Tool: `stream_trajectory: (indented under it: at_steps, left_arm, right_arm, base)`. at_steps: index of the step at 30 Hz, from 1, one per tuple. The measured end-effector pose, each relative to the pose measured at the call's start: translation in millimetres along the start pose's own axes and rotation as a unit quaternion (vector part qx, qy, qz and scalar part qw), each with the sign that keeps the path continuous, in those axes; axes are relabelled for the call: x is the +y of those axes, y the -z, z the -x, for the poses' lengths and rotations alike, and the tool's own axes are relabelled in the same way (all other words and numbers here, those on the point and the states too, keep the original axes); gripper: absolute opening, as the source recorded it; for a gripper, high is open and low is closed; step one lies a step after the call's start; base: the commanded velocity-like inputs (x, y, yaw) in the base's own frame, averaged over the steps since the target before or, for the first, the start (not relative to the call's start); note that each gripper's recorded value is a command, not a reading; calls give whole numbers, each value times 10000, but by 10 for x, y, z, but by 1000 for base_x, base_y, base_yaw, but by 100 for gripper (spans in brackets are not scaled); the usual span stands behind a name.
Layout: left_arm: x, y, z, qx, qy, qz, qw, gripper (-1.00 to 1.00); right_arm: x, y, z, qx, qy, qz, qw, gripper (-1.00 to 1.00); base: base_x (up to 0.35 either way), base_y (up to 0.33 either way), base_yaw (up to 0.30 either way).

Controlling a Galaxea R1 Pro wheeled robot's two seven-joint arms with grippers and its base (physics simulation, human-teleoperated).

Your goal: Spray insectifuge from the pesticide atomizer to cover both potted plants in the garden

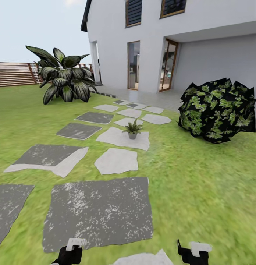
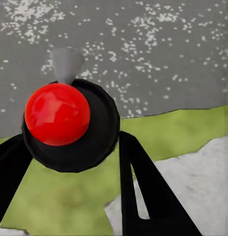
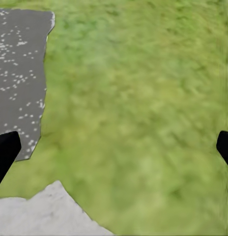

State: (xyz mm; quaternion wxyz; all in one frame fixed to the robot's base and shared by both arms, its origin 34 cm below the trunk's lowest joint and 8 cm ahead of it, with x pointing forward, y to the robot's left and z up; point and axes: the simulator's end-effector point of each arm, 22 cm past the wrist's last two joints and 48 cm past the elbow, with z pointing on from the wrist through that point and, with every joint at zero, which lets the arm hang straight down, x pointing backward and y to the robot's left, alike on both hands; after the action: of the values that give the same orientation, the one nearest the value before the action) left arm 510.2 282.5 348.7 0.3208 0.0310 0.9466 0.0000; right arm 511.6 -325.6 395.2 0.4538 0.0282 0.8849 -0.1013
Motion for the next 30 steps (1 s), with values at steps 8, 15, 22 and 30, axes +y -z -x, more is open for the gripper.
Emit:
stream_trajectory:
  at_steps: [8,15,22,30]
  left_arm:
    - [2,-1,3,-2,-1,2,10000,-100]
    - [0,0,3,-2,2,2,10000,-100]
    - [4,0,0,-1,2,5,10000,-100]
    - [6,0,3,-3,5,7,10000,-100]
  right_arm:
    - [2,0,0,1,2,3,10000,100]
    - [4,0,-3,3,7,6,10000,100]
    - [4,1,-5,6,9,7,10000,100]
    - [4,1,-6,7,9,7,10000,100]
  base:
    - [281,-163,-286]
    - [281,-163,-179]
    - [281,-163,-7]
    - [281,-156,0]
